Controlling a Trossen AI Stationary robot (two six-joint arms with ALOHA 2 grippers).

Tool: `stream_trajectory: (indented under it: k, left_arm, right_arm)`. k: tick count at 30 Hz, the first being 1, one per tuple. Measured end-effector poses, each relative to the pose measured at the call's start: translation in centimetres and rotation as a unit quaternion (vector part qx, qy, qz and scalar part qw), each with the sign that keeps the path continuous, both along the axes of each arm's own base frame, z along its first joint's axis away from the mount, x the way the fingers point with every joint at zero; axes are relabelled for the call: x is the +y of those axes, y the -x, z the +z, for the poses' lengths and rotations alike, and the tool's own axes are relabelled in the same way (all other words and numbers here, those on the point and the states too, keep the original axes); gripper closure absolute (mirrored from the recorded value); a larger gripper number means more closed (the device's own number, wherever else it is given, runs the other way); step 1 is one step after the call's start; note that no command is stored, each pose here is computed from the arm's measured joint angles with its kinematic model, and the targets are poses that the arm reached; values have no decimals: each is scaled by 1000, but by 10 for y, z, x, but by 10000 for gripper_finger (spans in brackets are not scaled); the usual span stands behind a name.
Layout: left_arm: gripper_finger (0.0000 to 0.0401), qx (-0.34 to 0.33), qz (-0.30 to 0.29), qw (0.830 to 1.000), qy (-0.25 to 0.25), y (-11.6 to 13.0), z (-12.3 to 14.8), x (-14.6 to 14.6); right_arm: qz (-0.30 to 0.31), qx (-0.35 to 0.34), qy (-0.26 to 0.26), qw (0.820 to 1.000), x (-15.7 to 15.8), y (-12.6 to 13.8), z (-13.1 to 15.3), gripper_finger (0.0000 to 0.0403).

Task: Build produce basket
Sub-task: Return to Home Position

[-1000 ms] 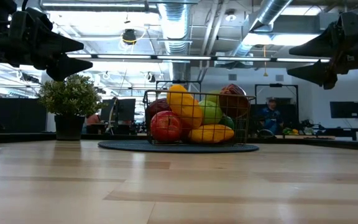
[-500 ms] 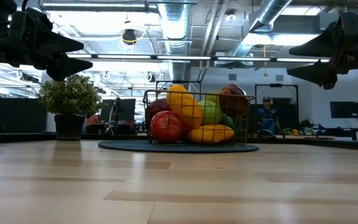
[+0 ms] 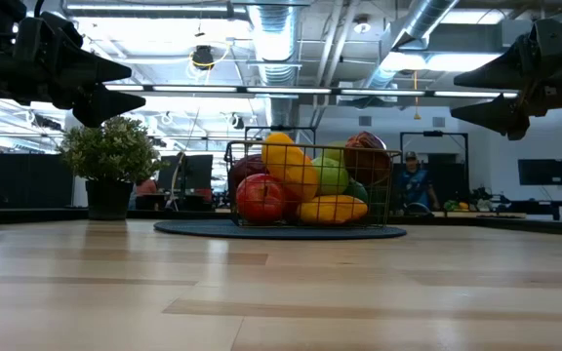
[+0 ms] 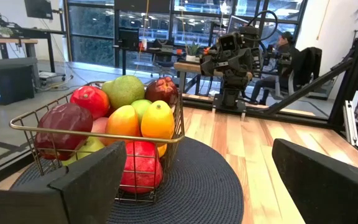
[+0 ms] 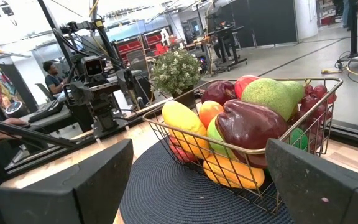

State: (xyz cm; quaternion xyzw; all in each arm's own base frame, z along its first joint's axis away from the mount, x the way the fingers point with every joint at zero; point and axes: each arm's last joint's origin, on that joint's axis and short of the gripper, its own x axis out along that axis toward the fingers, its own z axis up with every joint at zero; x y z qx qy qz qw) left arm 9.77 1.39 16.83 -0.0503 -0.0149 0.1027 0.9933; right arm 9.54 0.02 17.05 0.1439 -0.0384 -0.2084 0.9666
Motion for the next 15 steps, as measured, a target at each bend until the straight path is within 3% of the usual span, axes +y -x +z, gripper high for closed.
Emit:
stream_trajectory:
  k: [15]
  left_arm:
    - [9,0,0,1000,0,0,0,0]
  right_arm:
    - [0,0,0,1000,0,0,0,17]
